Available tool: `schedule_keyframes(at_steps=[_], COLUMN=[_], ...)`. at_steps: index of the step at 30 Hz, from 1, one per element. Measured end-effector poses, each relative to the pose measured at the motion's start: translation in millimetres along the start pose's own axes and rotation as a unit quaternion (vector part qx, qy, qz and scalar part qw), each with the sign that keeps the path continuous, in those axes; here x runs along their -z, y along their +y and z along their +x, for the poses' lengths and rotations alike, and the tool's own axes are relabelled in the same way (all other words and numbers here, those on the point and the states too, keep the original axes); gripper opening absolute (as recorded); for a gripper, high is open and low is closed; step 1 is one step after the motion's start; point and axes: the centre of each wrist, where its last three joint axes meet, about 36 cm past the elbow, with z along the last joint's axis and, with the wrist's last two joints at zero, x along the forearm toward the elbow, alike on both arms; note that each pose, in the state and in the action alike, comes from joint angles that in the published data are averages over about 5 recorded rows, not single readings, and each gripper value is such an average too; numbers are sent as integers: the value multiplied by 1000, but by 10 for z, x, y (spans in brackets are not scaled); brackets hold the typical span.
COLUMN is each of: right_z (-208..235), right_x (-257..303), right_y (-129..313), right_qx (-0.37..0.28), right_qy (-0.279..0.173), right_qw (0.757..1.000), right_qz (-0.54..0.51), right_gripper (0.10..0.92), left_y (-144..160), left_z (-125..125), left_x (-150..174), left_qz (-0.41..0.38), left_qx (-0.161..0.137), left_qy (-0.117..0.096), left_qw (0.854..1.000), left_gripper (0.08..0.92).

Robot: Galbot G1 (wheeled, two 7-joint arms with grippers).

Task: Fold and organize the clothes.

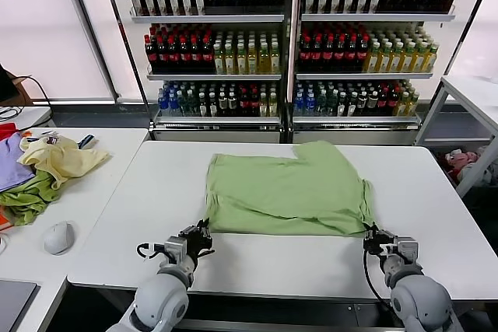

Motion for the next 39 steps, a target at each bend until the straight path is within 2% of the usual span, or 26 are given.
schedule_keyframes(at_steps=[10,13,18,22,30,34,39], right_z=[418,505,624,693,593,304,-211], right_x=[-73,-74,-29,60,295,444,652], right_y=[1,23,42,39,18,-23,-24], right_qx=[-11,-7,-3,-2,3,1,5], right_qy=[7,6,-16,-56,-116,-127,-122], right_qw=[999,999,999,998,993,992,992], right_qz=[32,37,38,40,37,27,10], right_gripper=[165,221,367,479,713,801,822], left_y=[-93,-70,-78,-82,-9,39,103], left_z=[601,716,893,1012,1117,1024,739], left_x=[-162,-189,-210,-189,-38,37,147], left_qz=[4,2,1,4,6,10,18], left_qx=[-1,3,3,2,3,2,0], left_qy=[12,17,27,28,3,-13,-27], left_qw=[1000,1000,1000,1000,1000,1000,999], left_gripper=[110,110,125,211,444,548,686])
